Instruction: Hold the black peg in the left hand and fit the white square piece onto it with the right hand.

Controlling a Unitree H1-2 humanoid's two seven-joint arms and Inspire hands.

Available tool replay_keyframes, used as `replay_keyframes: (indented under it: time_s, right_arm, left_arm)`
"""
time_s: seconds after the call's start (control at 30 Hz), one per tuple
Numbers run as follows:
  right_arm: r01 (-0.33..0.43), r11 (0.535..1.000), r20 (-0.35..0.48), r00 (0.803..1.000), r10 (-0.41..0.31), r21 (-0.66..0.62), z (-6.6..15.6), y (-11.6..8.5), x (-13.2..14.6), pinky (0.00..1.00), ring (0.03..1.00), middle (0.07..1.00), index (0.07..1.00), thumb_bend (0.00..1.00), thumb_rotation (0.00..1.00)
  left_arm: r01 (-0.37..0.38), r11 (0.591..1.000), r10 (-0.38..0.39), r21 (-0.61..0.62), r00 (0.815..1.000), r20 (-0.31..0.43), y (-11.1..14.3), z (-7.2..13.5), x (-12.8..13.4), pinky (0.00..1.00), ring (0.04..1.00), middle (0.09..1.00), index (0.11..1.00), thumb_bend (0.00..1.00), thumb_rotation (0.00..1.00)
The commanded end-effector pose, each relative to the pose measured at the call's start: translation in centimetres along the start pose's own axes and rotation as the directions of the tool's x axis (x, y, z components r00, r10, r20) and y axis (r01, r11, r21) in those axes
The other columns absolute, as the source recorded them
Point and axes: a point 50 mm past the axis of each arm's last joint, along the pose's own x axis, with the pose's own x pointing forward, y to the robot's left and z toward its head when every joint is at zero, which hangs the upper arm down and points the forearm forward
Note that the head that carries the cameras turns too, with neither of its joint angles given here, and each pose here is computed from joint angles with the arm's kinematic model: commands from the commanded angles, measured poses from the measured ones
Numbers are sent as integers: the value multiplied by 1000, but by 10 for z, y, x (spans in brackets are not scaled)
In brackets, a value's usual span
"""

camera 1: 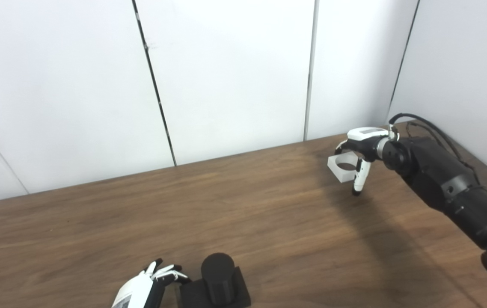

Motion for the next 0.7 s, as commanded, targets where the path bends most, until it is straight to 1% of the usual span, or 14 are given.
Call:
replay_keyframes:
  time_s: [0.0, 0.17, 0.3, 0.37, 0.5, 0.67]
  right_arm:
    - [85, 996, 8, 996, -85, -9, -2, -31, -3, 913, 985, 943, 853, 978, 190]
    - [80, 997, 6, 997, -80, -6, -4, -28, -1, 923, 991, 940, 841, 973, 185]
    - [85, 996, 10, 996, -85, -3, -5, -25, -1, 918, 983, 924, 808, 945, 171]
    - [89, 996, 11, 996, -89, -6, -6, -26, -2, 918, 981, 918, 789, 923, 156]
    - [99, 995, 14, 995, -99, -10, -9, -29, -4, 917, 983, 911, 779, 907, 164]
    - [116, 993, 19, 993, -116, -4, -11, -29, -5, 901, 972, 896, 739, 885, 155]
  left_arm:
    - [85, 996, -80, 41, 991, -107, -11, -22, -11, 1000, 1000, 862, 491, 508, 77]
    - [83, 996, -78, 41, 991, -108, -11, -21, -11, 1000, 1000, 862, 490, 508, 77]
    - [80, 996, -75, 45, 992, -104, -11, -20, -12, 1000, 1000, 862, 490, 508, 77]
    - [79, 996, -74, 45, 992, -104, -11, -20, -12, 1000, 1000, 861, 490, 508, 77]
    - [80, 996, -76, 42, 992, -105, -12, -20, -12, 1000, 1000, 861, 490, 508, 77]
    - [80, 996, -75, 40, 992, -105, -12, -18, -11, 1000, 1000, 860, 490, 508, 77]
